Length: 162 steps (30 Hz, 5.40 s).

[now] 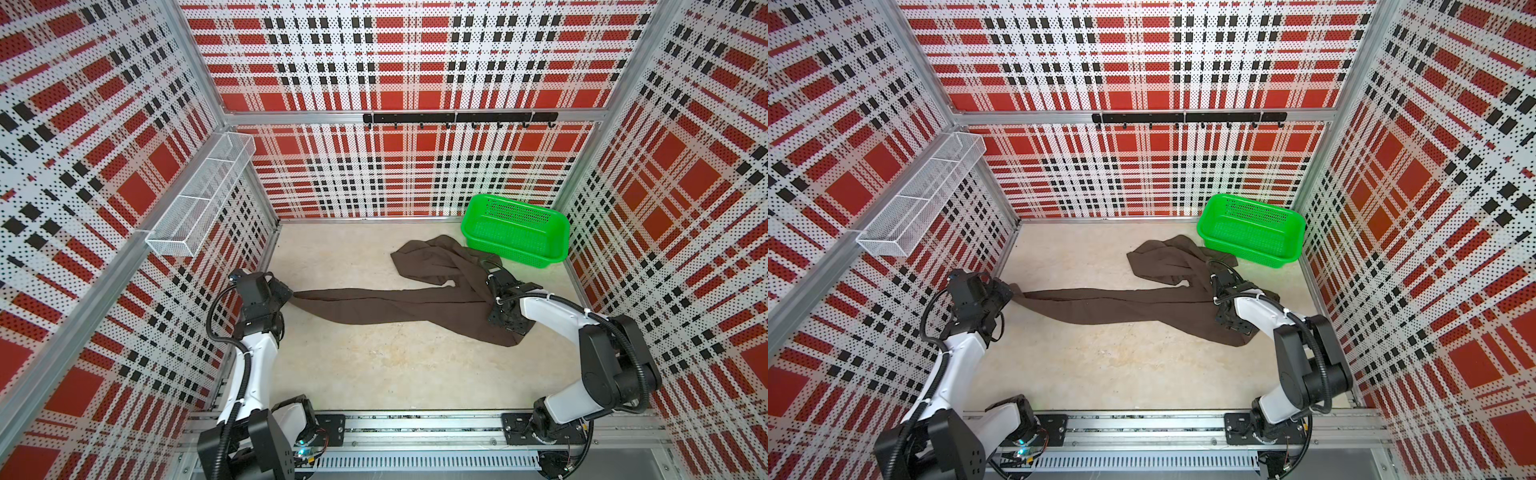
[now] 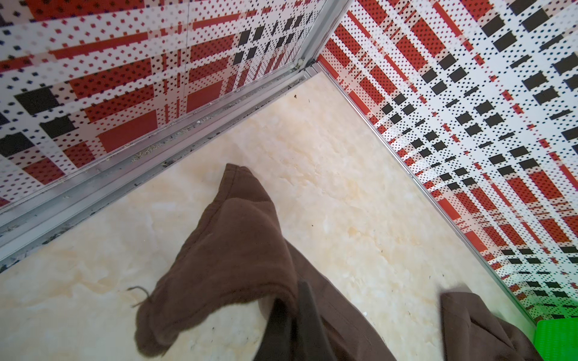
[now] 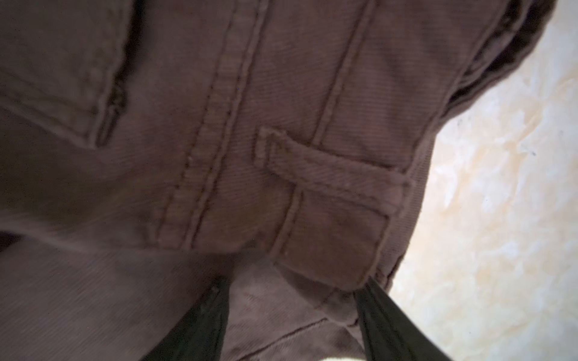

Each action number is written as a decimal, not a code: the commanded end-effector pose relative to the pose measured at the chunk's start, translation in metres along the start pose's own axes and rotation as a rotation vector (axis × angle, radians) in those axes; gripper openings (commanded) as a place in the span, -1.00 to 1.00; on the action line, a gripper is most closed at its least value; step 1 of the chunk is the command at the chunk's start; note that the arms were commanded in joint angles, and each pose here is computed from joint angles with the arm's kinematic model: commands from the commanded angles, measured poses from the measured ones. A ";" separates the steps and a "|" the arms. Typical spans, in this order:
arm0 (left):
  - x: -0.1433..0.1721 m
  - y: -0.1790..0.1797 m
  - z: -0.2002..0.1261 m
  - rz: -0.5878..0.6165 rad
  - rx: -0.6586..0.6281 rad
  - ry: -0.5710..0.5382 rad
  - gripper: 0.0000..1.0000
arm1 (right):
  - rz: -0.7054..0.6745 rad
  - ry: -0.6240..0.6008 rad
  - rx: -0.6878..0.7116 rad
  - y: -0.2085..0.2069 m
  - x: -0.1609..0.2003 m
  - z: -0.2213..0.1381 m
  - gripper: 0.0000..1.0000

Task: Fold and stack the trousers
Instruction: Flatten out the trousers at the center of the table.

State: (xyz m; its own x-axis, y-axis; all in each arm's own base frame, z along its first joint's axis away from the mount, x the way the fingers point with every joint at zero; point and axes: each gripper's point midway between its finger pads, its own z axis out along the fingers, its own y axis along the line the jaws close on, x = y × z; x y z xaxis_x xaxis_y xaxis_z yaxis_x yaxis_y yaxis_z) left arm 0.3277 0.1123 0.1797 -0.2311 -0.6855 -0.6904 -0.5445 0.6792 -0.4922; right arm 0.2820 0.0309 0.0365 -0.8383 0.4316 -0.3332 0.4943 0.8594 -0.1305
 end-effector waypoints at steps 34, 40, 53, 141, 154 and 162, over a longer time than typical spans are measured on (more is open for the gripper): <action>-0.078 -0.008 -0.011 -0.031 0.025 -0.159 -1.00 | 0.568 -0.186 -0.688 -0.053 -0.138 -0.130 -1.00; -0.094 -0.009 -0.001 -0.055 0.016 -0.182 -1.00 | 0.745 -0.189 -0.843 -0.062 -0.167 -0.118 -1.00; -0.148 -0.099 0.024 -0.031 0.179 -0.218 -1.00 | 0.894 -0.373 -1.084 -0.063 -0.325 -0.183 -1.00; 0.236 -0.317 0.101 0.300 0.465 0.459 0.57 | 0.424 -0.162 -0.550 0.034 -0.138 -0.024 0.09; 0.306 -0.351 0.159 0.453 0.519 0.591 0.48 | 0.405 -0.135 -0.523 0.034 -0.133 -0.008 0.10; 0.325 -0.371 0.175 0.572 0.567 0.617 0.49 | 0.369 -0.135 -0.547 0.042 -0.140 -0.015 0.14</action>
State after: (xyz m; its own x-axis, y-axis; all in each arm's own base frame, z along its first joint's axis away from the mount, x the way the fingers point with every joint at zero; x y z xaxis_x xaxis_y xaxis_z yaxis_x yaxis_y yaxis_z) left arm 0.6018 -0.3045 0.0543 -0.7762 -0.2148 -0.5928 0.1395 0.8584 -0.4936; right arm 0.4098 0.0100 0.0849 -0.5779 0.7274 -0.3701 0.5422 0.6811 0.4920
